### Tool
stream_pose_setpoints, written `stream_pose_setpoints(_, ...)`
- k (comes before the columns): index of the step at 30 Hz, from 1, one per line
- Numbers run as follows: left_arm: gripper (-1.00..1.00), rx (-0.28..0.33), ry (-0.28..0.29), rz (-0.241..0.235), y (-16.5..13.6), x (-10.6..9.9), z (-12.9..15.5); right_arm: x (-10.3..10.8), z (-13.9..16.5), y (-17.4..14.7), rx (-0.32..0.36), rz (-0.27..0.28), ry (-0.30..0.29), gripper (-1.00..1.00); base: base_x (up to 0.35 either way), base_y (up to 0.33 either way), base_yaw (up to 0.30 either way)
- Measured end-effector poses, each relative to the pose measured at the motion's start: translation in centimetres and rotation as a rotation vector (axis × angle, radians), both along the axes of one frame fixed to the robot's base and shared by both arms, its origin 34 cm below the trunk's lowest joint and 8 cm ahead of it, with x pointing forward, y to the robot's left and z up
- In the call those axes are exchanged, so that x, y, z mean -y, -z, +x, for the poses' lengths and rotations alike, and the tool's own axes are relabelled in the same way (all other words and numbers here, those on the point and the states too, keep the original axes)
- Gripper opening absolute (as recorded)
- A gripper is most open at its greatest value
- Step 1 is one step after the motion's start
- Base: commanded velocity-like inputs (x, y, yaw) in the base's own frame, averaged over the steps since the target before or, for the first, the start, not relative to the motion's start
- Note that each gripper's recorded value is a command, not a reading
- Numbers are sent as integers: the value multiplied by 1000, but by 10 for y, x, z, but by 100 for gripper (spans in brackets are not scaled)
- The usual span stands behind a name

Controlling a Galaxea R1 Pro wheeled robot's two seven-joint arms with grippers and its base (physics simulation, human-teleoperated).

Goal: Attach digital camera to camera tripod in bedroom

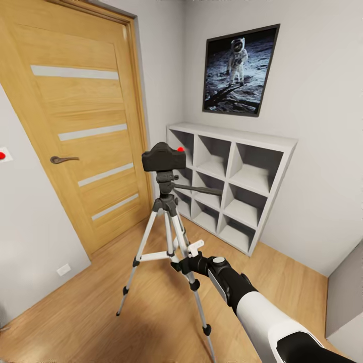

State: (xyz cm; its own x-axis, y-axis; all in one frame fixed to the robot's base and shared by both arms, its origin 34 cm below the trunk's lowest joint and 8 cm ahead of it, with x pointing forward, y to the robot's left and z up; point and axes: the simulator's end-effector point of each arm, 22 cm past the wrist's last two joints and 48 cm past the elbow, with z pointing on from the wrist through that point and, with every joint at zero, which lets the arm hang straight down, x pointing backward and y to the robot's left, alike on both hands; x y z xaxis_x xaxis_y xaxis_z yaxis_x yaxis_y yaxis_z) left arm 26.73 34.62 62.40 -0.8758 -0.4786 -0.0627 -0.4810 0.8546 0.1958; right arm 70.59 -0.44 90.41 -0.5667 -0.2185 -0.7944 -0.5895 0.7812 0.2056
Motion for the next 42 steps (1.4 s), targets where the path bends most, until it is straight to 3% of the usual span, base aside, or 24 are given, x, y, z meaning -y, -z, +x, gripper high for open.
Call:
stream_pose_setpoints(11,100,-4,0,0,0,0,-4,2,4,-4,9,7,14,100,-34,0,0)
stream_pose_setpoints(20,100,-6,0,0,0,0,-5,34,19,-5,23,-8,90,100,-1,0,0)
stream_pose_setpoints(42,100,-3,-1,-2,1,2,-4,50,23,-2,24,-22,108,100,0,0,0)
